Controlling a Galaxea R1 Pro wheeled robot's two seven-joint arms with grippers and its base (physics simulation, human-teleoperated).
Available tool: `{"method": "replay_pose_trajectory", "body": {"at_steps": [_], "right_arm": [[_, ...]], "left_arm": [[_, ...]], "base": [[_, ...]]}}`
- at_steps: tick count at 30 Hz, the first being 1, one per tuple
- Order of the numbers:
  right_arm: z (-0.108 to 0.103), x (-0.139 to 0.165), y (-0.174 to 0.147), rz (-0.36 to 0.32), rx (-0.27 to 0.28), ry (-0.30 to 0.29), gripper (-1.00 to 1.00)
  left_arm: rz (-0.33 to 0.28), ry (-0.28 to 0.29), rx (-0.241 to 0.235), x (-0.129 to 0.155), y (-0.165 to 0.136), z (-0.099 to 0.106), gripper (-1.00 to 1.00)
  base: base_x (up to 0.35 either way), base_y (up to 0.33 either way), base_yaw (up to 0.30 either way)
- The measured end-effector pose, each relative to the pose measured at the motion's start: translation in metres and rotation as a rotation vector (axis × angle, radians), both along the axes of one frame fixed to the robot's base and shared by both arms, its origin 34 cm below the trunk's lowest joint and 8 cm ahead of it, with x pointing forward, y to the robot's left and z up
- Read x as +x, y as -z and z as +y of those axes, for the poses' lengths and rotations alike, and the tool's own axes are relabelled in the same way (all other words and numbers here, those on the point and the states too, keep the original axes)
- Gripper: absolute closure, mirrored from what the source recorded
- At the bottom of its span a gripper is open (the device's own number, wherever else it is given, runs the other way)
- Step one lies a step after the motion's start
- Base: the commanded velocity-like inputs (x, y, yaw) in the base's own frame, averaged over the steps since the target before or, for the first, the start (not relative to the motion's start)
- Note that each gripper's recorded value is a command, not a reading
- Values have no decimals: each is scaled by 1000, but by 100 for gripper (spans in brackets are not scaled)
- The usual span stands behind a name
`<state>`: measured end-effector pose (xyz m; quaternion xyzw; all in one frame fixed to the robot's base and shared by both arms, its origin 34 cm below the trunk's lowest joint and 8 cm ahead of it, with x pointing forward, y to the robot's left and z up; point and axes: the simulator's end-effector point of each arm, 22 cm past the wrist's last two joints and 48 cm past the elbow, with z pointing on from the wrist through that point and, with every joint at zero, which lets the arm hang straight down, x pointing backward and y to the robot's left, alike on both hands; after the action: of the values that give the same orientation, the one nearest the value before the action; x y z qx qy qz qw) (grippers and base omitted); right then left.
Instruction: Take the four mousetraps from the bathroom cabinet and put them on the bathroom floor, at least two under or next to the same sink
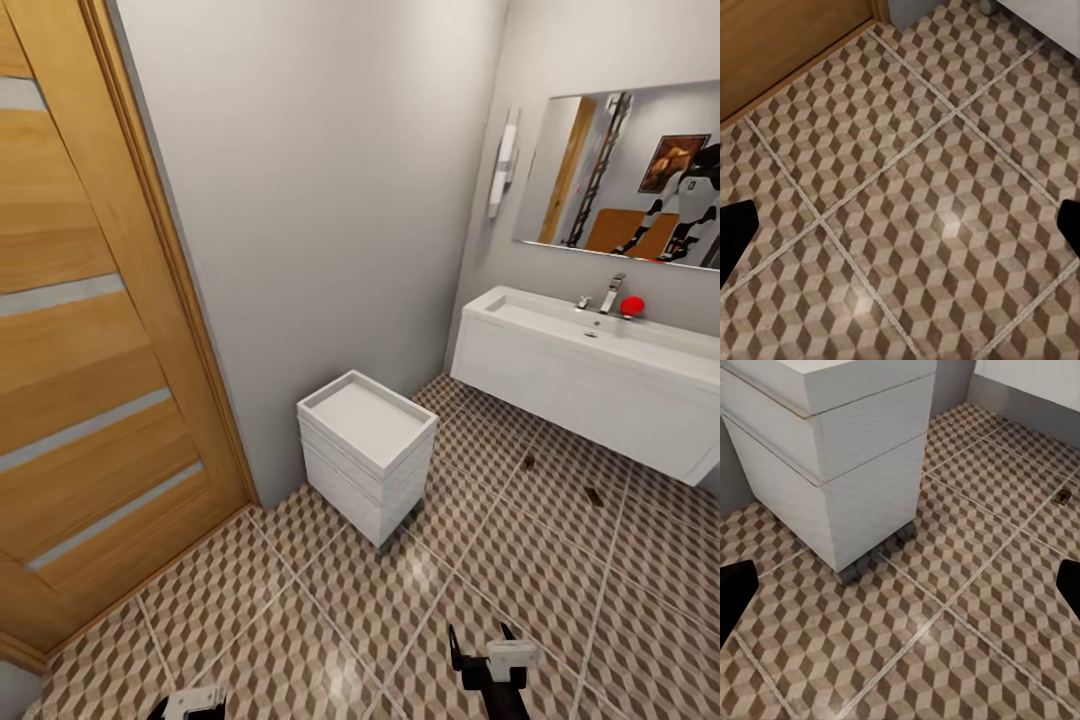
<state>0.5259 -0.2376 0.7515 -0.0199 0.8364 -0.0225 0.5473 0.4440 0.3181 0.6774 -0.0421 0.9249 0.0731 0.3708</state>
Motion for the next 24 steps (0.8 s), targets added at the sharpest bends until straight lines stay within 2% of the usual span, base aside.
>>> {"method": "replay_pose_trajectory", "body": {"at_steps": [24], "right_arm": [[0, -4, 6, 14, 1, 0, -100]], "left_arm": [[14, 0, 0, -5, 5, 0, -100]], "base": [[0, 0, 123]]}}
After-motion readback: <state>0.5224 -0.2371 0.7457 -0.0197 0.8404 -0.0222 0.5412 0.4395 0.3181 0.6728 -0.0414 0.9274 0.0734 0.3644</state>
